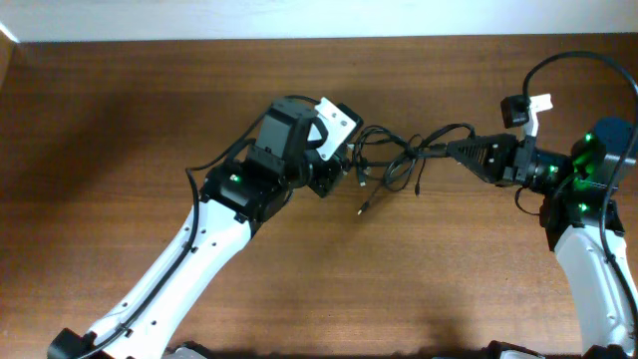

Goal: Untangle cables

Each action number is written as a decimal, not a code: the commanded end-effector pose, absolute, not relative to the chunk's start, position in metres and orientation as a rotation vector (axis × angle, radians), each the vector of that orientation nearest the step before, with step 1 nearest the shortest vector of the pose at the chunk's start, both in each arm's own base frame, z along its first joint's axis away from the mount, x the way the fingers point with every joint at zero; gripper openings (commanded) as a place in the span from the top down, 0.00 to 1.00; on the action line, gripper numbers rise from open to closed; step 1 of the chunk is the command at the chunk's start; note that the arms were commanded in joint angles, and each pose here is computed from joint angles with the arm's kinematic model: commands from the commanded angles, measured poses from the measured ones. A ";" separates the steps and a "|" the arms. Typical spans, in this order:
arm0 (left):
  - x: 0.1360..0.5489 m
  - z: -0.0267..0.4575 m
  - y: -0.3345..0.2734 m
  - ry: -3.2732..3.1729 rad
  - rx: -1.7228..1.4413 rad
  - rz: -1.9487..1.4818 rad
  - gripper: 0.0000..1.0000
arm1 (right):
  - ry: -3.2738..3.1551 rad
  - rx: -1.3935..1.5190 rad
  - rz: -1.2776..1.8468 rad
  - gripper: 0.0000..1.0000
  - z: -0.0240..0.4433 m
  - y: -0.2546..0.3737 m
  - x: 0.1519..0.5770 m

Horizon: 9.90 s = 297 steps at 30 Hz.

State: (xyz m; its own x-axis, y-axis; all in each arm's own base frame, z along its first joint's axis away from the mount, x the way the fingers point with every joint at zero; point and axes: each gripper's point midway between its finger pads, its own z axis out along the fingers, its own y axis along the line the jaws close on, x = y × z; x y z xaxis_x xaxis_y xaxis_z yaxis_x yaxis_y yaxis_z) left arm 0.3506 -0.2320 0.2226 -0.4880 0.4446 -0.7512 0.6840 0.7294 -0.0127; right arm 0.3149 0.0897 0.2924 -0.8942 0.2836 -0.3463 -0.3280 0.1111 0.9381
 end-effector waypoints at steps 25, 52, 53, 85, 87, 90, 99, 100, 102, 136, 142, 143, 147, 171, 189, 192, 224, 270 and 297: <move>0.339 0.307 -0.204 1.813 0.890 -0.674 1.00 | 1.854 -0.303 1.696 0.10 0.310 0.096 0.309; 0.278 0.327 -0.240 1.817 0.905 -1.234 1.00 | 1.278 -1.123 1.104 0.16 0.307 0.169 0.293; 0.276 0.330 -0.244 1.815 0.902 -1.250 1.00 | 1.262 -1.135 1.086 0.16 0.307 0.169 0.293; 0.267 0.334 -0.269 1.775 0.950 -1.237 1.00 | 1.139 -1.238 1.061 0.96 0.308 0.170 0.280; 0.272 0.326 -0.266 1.821 0.919 -1.204 1.00 | 1.133 -1.244 1.074 0.96 0.309 0.170 0.278; 0.281 0.313 -0.262 1.895 0.872 -1.150 1.00 | 1.129 -1.248 1.074 0.96 0.309 0.170 0.278; 0.307 0.248 -0.256 2.152 0.768 -1.052 1.00 | 1.137 -1.242 1.075 0.96 0.309 0.170 0.279; 0.308 0.245 -0.256 2.163 0.767 -1.054 1.00 | 1.160 -1.223 1.078 0.96 0.310 0.170 0.281; 0.310 0.239 -0.257 2.180 0.764 -1.056 1.00 | 1.197 -1.183 1.071 0.96 0.314 0.169 0.288; 0.325 0.257 -0.264 2.050 0.792 -1.030 1.00 | 1.861 -0.311 1.444 0.01 0.288 0.155 0.339; 0.329 0.265 -0.266 1.959 0.864 -0.983 1.00 | 1.937 -0.182 1.616 0.00 0.289 0.158 0.331; 0.329 0.265 -0.266 1.936 0.897 -0.961 1.00 | 1.959 -0.133 1.642 0.04 0.288 0.158 0.331; 0.329 0.267 -0.268 1.839 1.016 -0.884 1.00 | 2.022 0.052 1.753 0.27 0.288 0.158 0.332; 0.305 0.283 -0.307 1.669 1.161 -0.899 1.00 | 2.123 0.282 1.724 0.83 0.261 0.152 0.338; 0.351 0.221 -0.241 2.115 0.838 -0.356 1.00 | 2.136 0.219 1.808 0.96 0.267 0.158 0.326; 0.349 0.218 -0.240 2.128 0.842 -0.355 1.00 | 2.137 0.239 1.831 0.96 0.269 0.158 0.325; 0.309 0.268 -0.315 1.814 1.054 -0.800 1.00 | 2.196 0.416 1.710 0.66 0.244 0.149 0.335; 0.327 0.242 -0.300 1.938 0.988 -0.636 1.00 | 2.075 0.041 1.714 0.06 0.270 0.157 0.327; 0.307 0.278 -0.329 1.781 1.018 -0.919 1.00 | 2.194 0.276 1.589 0.73 0.235 0.146 0.336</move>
State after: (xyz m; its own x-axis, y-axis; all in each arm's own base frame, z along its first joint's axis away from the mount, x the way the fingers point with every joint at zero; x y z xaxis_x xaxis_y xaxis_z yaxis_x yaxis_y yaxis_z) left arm 0.3170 -0.3225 0.2762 -0.2880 0.2709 -0.9185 0.8812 0.4504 -0.1435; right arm 0.3320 0.1477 0.2308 -0.9112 0.3732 -0.1743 -0.0590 0.3005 0.9520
